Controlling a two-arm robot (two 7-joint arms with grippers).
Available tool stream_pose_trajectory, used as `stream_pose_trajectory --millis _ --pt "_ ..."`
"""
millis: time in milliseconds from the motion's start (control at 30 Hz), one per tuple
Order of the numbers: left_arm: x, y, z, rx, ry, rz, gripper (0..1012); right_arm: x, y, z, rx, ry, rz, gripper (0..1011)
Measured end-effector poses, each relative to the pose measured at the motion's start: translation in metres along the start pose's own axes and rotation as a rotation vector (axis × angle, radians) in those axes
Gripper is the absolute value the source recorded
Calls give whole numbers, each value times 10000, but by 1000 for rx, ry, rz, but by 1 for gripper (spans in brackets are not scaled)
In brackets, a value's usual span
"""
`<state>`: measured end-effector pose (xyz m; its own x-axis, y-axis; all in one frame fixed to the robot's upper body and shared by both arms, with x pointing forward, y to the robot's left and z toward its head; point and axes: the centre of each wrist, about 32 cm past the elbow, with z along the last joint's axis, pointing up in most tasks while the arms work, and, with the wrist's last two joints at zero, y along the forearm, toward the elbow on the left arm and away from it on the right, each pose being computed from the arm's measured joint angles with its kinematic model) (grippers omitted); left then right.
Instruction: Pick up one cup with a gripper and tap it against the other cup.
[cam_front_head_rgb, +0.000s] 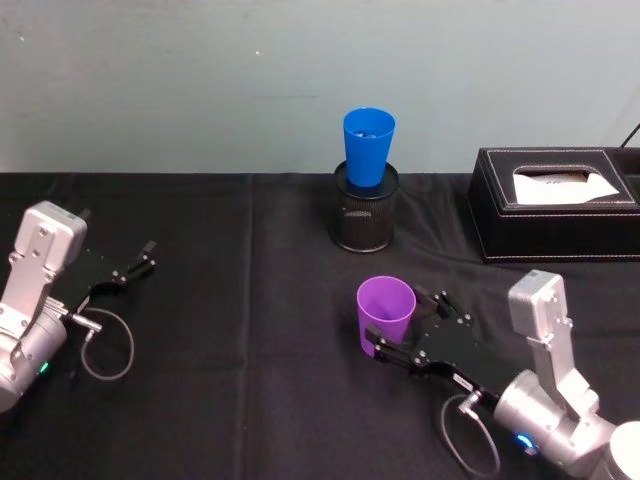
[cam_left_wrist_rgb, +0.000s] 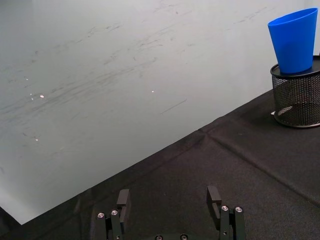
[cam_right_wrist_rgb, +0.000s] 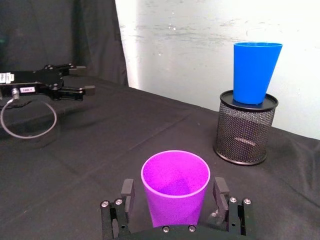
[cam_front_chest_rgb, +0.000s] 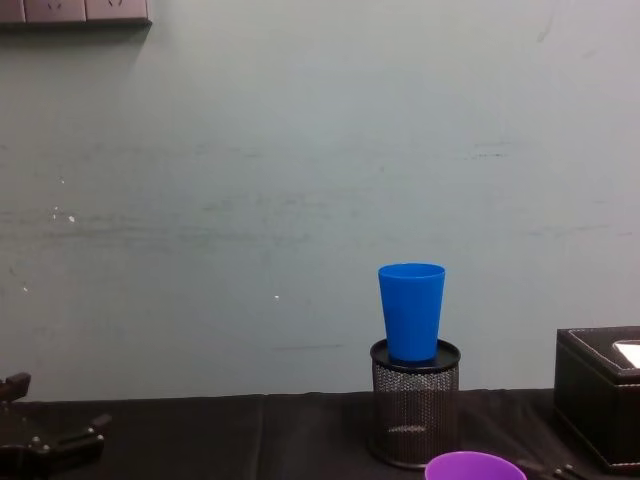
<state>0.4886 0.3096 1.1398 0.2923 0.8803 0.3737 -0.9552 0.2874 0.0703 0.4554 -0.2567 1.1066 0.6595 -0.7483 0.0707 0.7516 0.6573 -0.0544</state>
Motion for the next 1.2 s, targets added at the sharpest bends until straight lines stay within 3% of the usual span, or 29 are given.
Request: stream_pose_trajectory --millis 400,700,1000,1200 --pt "0 0 0 0 0 0 1000 23 231 -49 7 12 9 1003" --pt "1 0 0 0 0 0 1000 19 220 -48 7 10 9 995" --pt "0 0 0 0 0 0 1000 19 212 -44 7 9 4 795" --pt "0 0 0 0 0 0 1000 19 211 -41 7 9 3 757"
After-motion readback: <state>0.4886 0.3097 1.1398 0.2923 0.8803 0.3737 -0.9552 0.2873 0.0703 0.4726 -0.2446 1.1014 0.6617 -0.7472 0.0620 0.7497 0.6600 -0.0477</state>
